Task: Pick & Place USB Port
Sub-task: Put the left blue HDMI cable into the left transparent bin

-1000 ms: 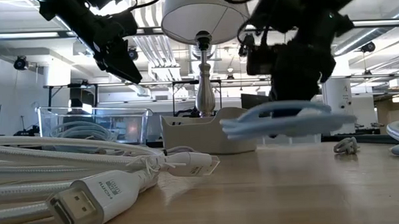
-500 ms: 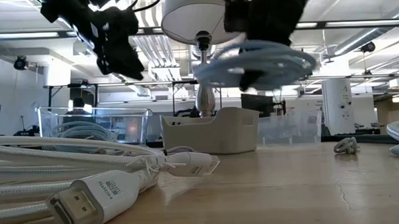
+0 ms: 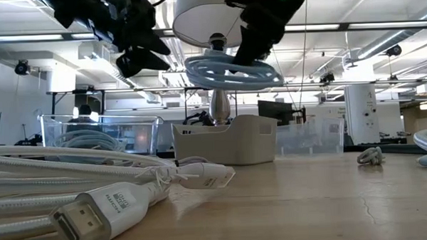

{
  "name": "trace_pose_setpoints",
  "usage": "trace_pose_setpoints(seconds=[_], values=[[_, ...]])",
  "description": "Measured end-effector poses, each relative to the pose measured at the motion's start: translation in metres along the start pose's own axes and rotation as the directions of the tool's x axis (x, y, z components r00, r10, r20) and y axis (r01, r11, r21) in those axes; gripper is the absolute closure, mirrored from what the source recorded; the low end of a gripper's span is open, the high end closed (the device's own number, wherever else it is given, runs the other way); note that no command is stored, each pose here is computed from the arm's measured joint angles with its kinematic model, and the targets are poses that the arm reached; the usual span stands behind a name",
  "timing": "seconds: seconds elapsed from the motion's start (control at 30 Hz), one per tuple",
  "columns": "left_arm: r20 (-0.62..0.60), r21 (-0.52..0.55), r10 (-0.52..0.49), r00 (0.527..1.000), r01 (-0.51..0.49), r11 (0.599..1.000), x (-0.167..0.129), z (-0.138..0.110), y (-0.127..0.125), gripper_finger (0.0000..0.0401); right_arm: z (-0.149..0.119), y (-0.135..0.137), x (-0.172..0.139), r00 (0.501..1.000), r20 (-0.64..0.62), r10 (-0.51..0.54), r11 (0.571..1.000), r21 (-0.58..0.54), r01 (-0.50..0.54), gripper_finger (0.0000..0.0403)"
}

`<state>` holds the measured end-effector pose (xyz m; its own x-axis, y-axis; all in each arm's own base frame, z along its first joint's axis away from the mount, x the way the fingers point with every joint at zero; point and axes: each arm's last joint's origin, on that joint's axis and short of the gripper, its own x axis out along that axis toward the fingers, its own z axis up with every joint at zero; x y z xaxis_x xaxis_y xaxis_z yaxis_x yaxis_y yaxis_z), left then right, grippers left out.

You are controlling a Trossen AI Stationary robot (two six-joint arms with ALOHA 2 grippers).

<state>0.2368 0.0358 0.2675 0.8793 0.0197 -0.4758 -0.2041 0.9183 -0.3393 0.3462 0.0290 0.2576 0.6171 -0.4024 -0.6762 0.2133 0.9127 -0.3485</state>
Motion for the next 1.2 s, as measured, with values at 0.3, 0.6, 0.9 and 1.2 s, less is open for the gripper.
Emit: trace_pose_setpoints(seconds=[0.3, 0.6, 0.9, 1.2], values=[[0.06, 0.01, -0.11, 0.992, 0.109, 0.994, 0.031, 0.003, 0.0, 0.0199, 0.006, 0.001, 0.001, 0.997, 0.074, -0.012, 1.0, -0.025, 0.014, 0.0337], [0.068, -0.011, -0.186, 0.98, 0.187, 0.982, 0.041, 0.004, -0.001, 0.0199, 0.002, 0.002, 0.003, 0.998, 0.063, -0.013, 0.999, -0.051, 0.017, 0.0337], [0.075, -0.031, -0.192, 0.978, 0.195, 0.98, 0.041, 0.006, -0.002, 0.0199, 0.007, 0.002, 0.003, 0.994, 0.11, -0.023, 0.993, -0.11, 0.035, 0.0337], [0.079, -0.008, -0.19, 0.979, 0.191, 0.981, 0.041, 0.006, -0.002, 0.0199, 0.015, 0.0, 0.002, 0.982, 0.184, -0.034, 0.991, -0.123, 0.058, 0.0337]])
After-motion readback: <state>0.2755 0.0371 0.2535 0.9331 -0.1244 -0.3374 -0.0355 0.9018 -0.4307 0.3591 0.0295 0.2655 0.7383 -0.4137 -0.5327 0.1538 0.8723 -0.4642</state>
